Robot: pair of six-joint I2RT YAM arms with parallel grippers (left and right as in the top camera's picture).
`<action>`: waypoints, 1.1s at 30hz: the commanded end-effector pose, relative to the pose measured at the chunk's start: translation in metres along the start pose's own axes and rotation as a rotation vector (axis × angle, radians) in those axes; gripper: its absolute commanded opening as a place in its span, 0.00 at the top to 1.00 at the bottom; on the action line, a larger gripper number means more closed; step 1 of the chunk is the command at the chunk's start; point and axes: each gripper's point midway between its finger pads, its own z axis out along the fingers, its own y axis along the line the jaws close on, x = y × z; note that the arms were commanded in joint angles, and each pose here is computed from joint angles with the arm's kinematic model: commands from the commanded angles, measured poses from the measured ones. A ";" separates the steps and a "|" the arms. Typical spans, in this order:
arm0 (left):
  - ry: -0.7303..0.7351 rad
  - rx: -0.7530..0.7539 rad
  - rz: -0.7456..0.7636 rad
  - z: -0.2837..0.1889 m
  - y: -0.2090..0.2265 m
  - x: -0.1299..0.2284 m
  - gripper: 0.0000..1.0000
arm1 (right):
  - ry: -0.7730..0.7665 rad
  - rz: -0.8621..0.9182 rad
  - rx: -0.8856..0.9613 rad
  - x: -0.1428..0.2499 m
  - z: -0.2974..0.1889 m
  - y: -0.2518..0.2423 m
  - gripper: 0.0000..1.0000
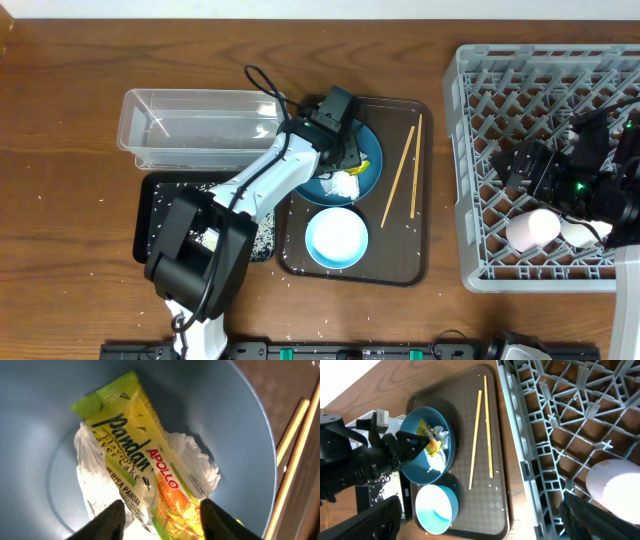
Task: Sort waste into correct bins and load items into the dishwasher rack
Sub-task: 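Grasp the green snack wrapper on the blue plate with left gripper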
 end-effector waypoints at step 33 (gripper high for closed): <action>-0.193 0.080 0.082 -0.111 -0.005 -0.041 0.94 | 0.014 -0.018 0.008 0.004 -0.001 0.000 0.01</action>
